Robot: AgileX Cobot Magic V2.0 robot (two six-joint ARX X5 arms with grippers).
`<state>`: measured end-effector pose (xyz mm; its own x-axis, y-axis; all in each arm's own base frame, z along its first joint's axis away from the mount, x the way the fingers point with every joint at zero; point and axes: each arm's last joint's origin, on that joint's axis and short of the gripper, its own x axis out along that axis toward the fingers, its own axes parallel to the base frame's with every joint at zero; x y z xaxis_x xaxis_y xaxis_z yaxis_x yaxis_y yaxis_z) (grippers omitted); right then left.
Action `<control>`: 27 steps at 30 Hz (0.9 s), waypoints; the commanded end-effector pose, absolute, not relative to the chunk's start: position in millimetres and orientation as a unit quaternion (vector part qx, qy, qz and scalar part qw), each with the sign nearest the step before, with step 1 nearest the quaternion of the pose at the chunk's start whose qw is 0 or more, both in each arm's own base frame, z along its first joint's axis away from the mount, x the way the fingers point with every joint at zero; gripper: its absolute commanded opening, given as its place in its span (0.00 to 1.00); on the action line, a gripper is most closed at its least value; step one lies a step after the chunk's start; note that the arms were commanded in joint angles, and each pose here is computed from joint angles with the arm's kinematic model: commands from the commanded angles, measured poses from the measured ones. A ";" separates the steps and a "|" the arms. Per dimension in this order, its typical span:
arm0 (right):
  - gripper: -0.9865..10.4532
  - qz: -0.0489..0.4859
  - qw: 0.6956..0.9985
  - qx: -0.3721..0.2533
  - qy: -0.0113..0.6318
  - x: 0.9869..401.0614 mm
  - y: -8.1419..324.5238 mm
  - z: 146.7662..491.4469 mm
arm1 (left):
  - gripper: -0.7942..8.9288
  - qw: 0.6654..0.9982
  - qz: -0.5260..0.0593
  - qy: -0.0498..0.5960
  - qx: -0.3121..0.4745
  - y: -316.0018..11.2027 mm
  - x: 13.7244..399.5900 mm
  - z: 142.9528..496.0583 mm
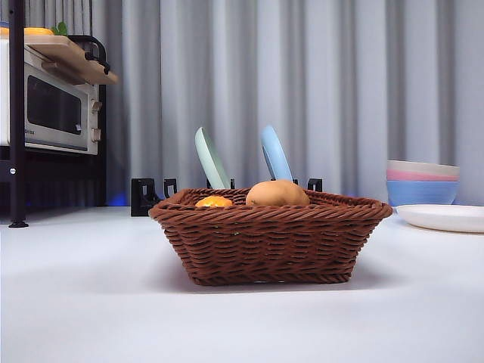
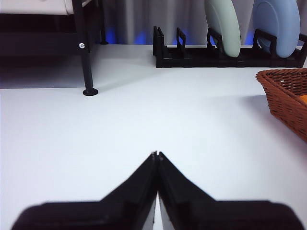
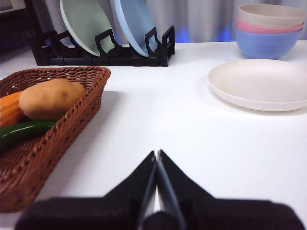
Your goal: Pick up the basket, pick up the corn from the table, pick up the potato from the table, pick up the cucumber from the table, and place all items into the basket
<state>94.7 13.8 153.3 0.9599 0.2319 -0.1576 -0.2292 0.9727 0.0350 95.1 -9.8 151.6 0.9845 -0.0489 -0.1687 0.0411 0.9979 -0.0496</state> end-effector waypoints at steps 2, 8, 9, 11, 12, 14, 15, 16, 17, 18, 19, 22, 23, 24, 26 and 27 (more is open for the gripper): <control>0.09 0.106 0.990 0.014 0.096 95.9 13.5 147.3 | 0.08 0.996 -0.022 0.088 -0.018 -9.6 95.7 147.3; 0.09 0.102 0.990 0.013 0.098 96.1 13.3 147.0 | 0.08 0.996 -0.022 0.089 -0.018 -9.6 95.7 147.2; 0.09 0.102 0.990 0.013 0.098 96.1 13.2 147.0 | 0.08 0.996 -0.022 0.089 -0.018 -9.6 95.7 147.2; 0.09 0.102 0.990 0.013 0.098 96.1 13.3 147.0 | 0.08 0.996 -0.022 0.089 -0.018 -9.6 95.7 147.2; 0.09 0.102 0.990 0.013 0.098 96.1 13.3 147.0 | 0.08 0.996 -0.022 0.089 -0.018 -9.6 95.7 147.2; 0.09 0.102 0.990 0.013 0.098 96.1 13.2 147.0 | 0.08 0.996 -0.022 0.089 -0.018 -9.6 95.7 147.2; 0.09 0.102 0.990 0.013 0.098 96.1 13.2 147.0 | 0.08 0.996 -0.022 0.089 -0.018 -9.6 95.7 147.2; 0.09 0.102 0.990 0.013 0.098 96.1 13.3 147.1 | 0.08 0.996 -0.022 0.089 -0.018 -9.6 95.7 147.2; 0.09 0.102 0.990 0.013 0.098 96.1 13.2 147.0 | 0.08 0.996 -0.022 0.089 -0.018 -9.6 95.7 147.2; 0.09 0.102 0.990 0.013 0.098 96.1 13.2 147.0 | 0.08 0.996 -0.022 0.089 -0.018 -9.6 95.7 147.2; 0.09 0.102 0.990 0.013 0.098 96.1 13.2 147.0 | 0.08 0.996 -0.022 0.089 -0.018 -9.6 95.7 147.2; 0.09 0.102 0.990 0.013 0.098 96.1 13.2 147.0 | 0.08 0.996 -0.022 0.089 -0.018 -9.6 95.7 147.2; 0.09 0.102 0.990 0.013 0.098 96.1 13.2 147.0 | 0.08 0.996 -0.022 0.089 -0.018 -9.6 95.7 147.2; 0.09 0.102 0.990 0.013 0.098 96.1 13.3 147.0 | 0.08 0.996 -0.022 0.089 -0.018 -9.6 95.7 147.2; 0.09 0.102 0.990 0.013 0.098 96.1 13.2 147.0 | 0.08 0.996 -0.022 0.089 -0.018 -9.6 95.7 147.2; 0.09 0.102 0.990 0.013 0.098 96.1 13.2 147.0 | 0.08 0.996 -0.022 0.089 -0.018 -9.6 95.7 147.2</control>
<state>95.5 13.2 152.0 0.9628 0.2074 -0.1734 -0.2047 0.9782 0.0334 95.1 -9.8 151.6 0.9845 -0.0489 -0.1687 0.0411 0.9979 -0.0496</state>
